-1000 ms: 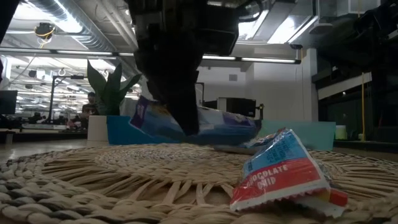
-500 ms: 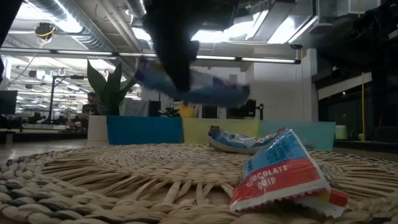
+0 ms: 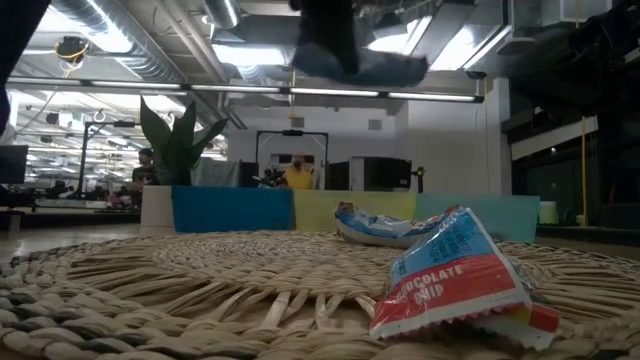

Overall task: Pick and place Granola Bars by type
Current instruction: Put the blue granola bar into the blue bin

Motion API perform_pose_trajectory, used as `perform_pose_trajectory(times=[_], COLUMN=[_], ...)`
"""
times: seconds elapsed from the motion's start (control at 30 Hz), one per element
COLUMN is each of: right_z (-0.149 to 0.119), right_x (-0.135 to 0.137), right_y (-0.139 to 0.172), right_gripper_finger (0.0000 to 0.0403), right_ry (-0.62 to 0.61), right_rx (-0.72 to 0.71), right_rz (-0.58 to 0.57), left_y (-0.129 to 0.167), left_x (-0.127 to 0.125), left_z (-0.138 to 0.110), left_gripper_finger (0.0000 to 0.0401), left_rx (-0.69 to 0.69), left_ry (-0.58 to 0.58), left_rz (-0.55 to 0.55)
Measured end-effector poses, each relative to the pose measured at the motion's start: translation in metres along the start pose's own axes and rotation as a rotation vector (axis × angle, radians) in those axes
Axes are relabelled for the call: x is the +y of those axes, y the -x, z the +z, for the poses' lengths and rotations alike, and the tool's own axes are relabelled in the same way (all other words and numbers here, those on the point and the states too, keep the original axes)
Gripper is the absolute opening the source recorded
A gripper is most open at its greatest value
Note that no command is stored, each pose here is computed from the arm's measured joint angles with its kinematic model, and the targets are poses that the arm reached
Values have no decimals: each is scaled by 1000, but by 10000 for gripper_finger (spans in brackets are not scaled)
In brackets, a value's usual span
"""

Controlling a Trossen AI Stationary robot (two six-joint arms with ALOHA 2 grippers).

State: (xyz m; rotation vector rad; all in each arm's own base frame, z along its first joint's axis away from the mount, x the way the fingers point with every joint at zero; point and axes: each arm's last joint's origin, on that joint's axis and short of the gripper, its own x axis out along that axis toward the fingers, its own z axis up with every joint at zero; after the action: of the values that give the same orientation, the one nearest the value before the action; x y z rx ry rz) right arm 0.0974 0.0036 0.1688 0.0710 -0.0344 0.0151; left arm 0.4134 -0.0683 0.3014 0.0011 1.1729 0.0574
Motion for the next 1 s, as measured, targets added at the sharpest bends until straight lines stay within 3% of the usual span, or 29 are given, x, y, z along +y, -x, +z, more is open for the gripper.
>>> perform_pose_trajectory(times=[0.23,0.43,0.6,1.0], right_z=[0,0,0,0], right_x=[0,0,0,0], right_y=[0,0,0,0], right_gripper_finger=[49,49,49,49], right_ry=[0,0,0,0], right_rx=[0,0,0,0], right_rz=[0,0,0,0], left_y=[35,64,98,185], left_x=[36,73,103,168], left_z=[20,21,7,-41], left_gripper_finger=[47,47,47,47], left_rx=[-113,-135,-156,-278], left_ry=[19,19,30,185], left_rz=[79,152,239,428])
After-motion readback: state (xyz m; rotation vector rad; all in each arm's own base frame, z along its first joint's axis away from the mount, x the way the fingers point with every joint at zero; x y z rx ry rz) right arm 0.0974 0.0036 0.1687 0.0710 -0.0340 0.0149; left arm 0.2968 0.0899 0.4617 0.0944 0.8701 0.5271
